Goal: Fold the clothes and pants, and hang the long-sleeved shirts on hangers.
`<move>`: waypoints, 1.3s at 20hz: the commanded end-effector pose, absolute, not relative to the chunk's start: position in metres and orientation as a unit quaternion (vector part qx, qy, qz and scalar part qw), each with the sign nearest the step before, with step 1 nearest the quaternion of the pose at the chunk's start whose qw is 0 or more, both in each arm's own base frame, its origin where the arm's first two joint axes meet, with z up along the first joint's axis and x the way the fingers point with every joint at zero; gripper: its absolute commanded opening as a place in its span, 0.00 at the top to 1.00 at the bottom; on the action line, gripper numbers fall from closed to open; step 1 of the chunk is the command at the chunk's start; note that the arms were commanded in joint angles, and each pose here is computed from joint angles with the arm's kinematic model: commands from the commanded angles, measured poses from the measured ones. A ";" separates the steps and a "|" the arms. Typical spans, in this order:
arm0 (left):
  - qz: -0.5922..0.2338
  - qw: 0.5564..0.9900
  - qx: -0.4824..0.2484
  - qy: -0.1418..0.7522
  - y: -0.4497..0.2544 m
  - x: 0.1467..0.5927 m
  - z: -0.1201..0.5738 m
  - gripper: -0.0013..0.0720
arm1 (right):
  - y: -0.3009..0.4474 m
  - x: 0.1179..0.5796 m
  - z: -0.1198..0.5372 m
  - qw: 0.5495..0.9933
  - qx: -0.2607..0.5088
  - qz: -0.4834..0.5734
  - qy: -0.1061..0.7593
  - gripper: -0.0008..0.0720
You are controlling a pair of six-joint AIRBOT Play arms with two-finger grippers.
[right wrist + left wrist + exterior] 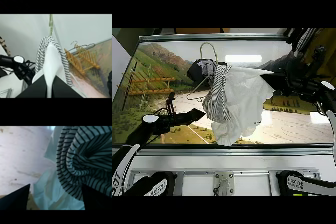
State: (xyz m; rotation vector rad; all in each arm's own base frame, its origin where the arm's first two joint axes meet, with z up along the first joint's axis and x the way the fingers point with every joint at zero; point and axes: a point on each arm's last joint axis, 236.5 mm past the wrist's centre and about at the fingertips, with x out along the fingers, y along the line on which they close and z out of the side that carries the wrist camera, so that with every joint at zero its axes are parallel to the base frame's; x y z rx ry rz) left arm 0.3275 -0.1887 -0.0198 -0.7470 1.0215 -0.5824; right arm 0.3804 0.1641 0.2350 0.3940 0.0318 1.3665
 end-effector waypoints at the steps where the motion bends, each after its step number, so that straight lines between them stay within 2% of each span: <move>1: -0.296 0.770 -0.366 0.430 -0.211 0.344 -0.008 0.06 | 0.164 0.381 0.237 0.757 0.184 0.627 0.013 0.97; 7: -0.300 0.763 -0.368 0.439 -0.218 0.366 -0.014 0.06 | 0.165 0.380 0.232 0.755 0.186 0.628 0.028 0.97; 8: -0.301 0.760 -0.369 0.442 -0.220 0.369 -0.016 0.10 | 0.165 0.380 0.233 0.755 0.186 0.628 0.027 0.97; 9: -0.300 0.759 -0.370 0.444 -0.220 0.371 -0.019 0.34 | 0.165 0.380 0.233 0.755 0.186 0.628 0.027 0.97; 10: -0.298 0.758 -0.371 0.446 -0.220 0.372 -0.021 0.45 | 0.165 0.380 0.233 0.755 0.186 0.628 0.027 0.97; 12: -0.294 0.757 -0.375 0.447 -0.216 0.372 -0.021 0.94 | 0.164 0.380 0.233 0.757 0.186 0.626 0.027 0.97; 13: -0.290 0.761 -0.376 0.442 -0.209 0.375 -0.018 0.97 | 0.164 0.383 0.233 0.763 0.183 0.619 0.027 0.97; 17: -0.251 0.785 -0.384 0.417 -0.172 0.388 0.004 0.97 | 0.163 0.389 0.242 0.783 0.170 0.598 0.020 0.97; 22: -0.177 0.809 -0.340 0.445 -0.112 0.373 0.004 0.97 | 0.164 0.389 0.237 0.798 0.140 0.585 0.034 0.97; 26: -0.156 0.831 -0.338 0.414 -0.078 0.369 0.032 0.97 | 0.164 0.388 0.238 0.801 0.132 0.583 0.035 0.97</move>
